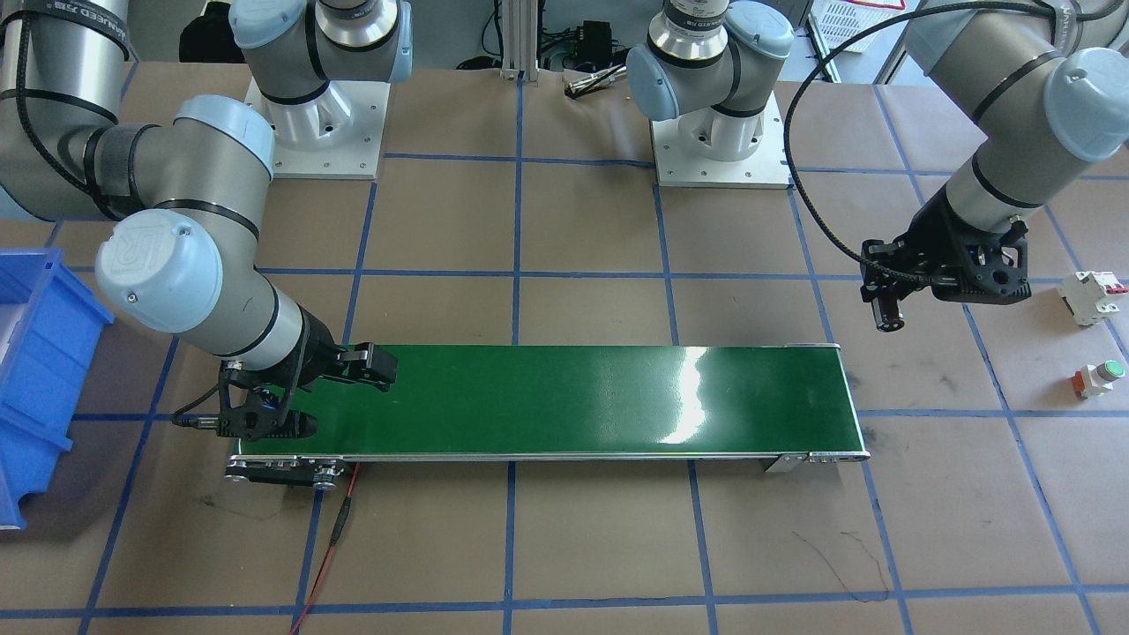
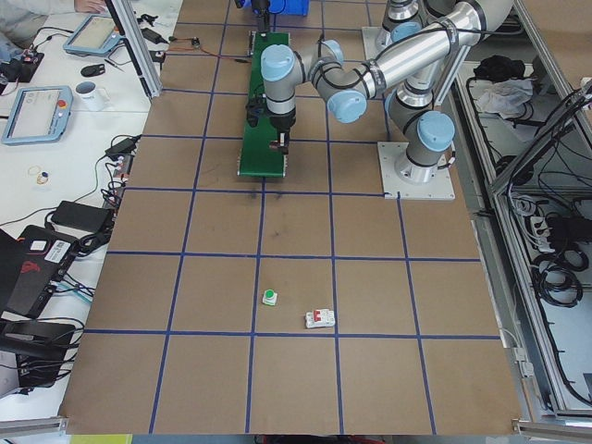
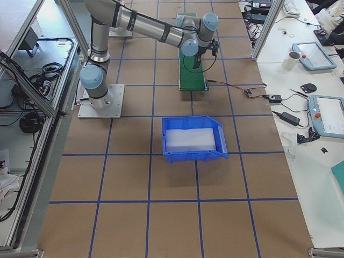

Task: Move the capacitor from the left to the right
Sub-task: 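Carry the capacitor to the belt's near end while the right gripper moves above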

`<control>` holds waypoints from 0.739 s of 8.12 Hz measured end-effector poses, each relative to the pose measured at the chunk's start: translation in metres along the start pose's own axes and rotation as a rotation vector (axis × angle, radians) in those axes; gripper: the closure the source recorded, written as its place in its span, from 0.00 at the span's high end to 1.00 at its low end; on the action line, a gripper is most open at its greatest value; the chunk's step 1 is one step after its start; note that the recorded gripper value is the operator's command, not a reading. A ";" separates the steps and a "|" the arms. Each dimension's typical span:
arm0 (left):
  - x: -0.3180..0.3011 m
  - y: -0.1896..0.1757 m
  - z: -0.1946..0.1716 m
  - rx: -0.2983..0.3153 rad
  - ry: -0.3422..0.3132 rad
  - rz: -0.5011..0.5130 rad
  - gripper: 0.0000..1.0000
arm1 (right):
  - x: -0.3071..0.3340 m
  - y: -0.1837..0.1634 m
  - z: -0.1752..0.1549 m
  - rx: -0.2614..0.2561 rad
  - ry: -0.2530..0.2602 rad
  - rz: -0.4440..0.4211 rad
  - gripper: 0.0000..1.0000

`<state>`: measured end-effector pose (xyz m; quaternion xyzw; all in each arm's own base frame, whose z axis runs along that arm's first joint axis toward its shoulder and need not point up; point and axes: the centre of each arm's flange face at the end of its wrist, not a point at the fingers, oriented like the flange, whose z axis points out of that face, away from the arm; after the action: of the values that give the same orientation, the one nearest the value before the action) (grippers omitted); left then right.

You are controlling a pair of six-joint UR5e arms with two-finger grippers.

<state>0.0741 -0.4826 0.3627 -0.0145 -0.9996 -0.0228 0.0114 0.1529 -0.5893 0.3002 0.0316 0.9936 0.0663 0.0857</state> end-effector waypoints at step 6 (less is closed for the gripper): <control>0.019 -0.010 0.010 -0.008 0.014 0.002 0.00 | 0.003 -0.001 0.017 -0.034 -0.001 -0.002 1.00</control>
<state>0.0545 -0.4913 0.3529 -0.0154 -0.9994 -0.0269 0.0184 0.1532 -0.5882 0.2831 0.0294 0.9923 0.0828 0.0869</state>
